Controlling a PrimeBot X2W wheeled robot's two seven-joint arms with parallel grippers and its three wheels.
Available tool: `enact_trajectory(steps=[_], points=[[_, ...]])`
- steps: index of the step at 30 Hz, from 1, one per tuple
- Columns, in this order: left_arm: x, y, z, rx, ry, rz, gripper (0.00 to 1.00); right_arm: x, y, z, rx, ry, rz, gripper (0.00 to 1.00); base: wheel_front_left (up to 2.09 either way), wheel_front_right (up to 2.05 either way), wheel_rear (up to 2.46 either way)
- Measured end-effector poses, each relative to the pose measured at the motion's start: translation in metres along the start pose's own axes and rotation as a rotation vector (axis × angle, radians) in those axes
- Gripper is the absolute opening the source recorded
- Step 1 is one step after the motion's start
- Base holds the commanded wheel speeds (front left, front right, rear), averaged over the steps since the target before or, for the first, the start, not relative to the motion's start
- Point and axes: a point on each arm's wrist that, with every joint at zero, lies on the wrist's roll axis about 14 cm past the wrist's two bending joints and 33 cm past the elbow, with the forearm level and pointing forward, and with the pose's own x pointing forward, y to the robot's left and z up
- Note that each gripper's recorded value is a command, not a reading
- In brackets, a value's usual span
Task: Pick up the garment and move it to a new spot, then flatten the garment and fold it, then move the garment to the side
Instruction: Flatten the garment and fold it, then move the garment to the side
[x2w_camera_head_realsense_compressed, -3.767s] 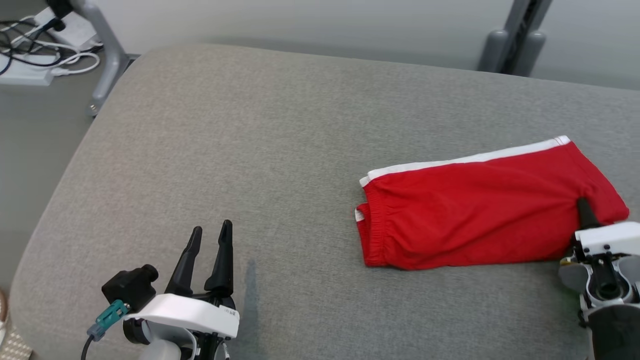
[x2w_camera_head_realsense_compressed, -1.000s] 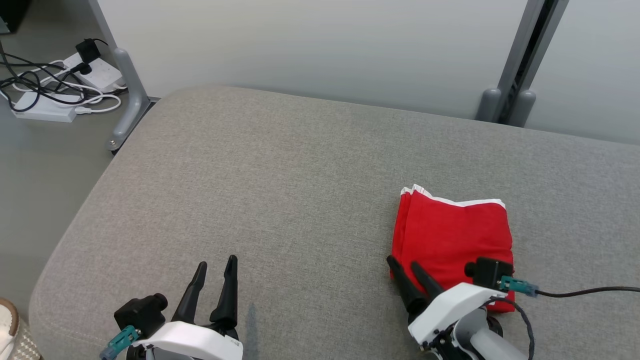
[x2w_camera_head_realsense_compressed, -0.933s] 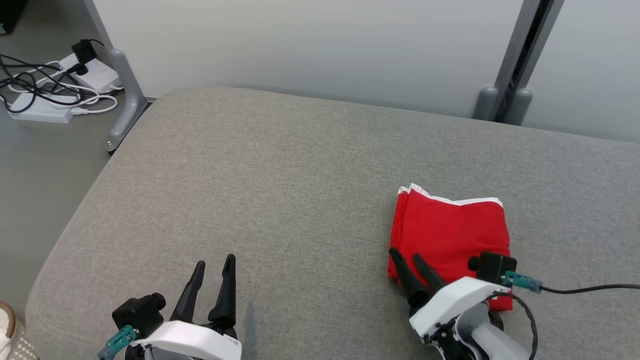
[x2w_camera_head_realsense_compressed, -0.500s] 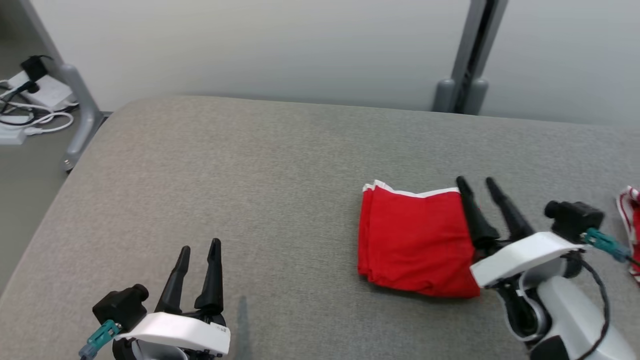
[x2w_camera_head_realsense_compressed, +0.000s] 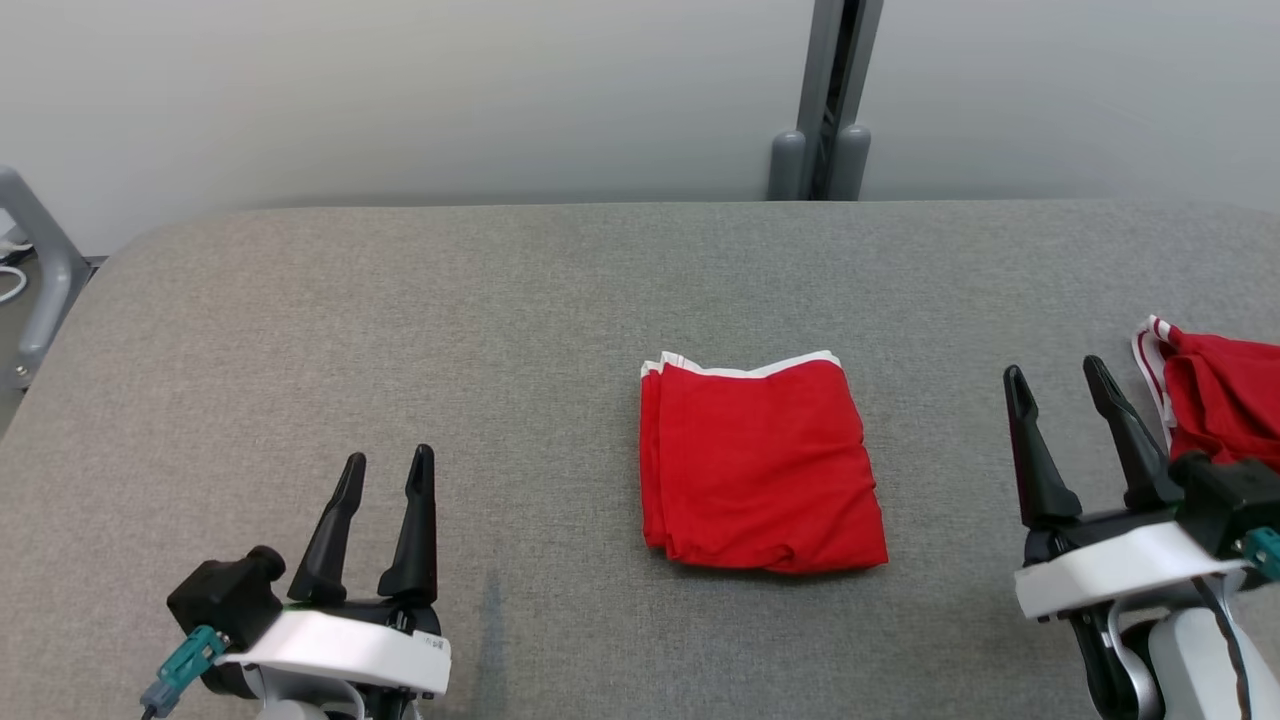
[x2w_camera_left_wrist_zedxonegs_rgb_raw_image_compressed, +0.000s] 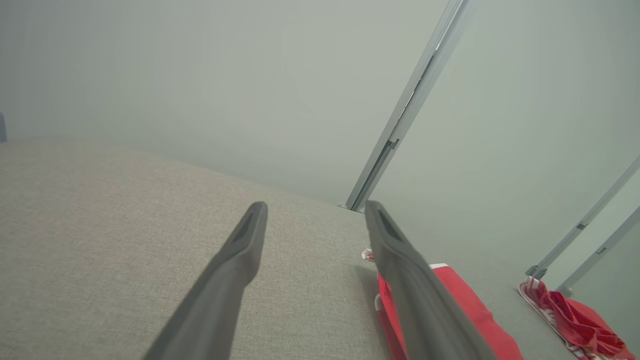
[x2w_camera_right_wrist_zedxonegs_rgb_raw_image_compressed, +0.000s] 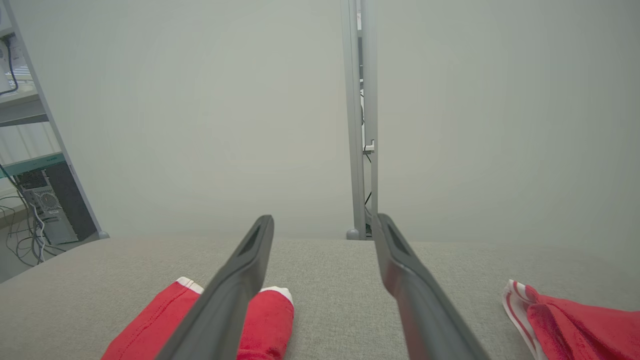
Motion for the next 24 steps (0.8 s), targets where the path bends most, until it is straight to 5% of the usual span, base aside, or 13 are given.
enact_trajectory(steps=[9, 24], points=[[-0.006, -0.005, -0.01, 0.033, 0.031, -0.025, 1.0, -0.023, -0.024, -0.01, -0.015, 0.027, -0.113, 1.0, 0.0, 0.0, 0.0], [-0.012, -0.005, -0.014, 0.041, 0.042, -0.016, 1.0, -0.029, -0.023, -0.023, -0.005, 0.064, -0.129, 1.0, 0.0, 0.0, 0.0]])
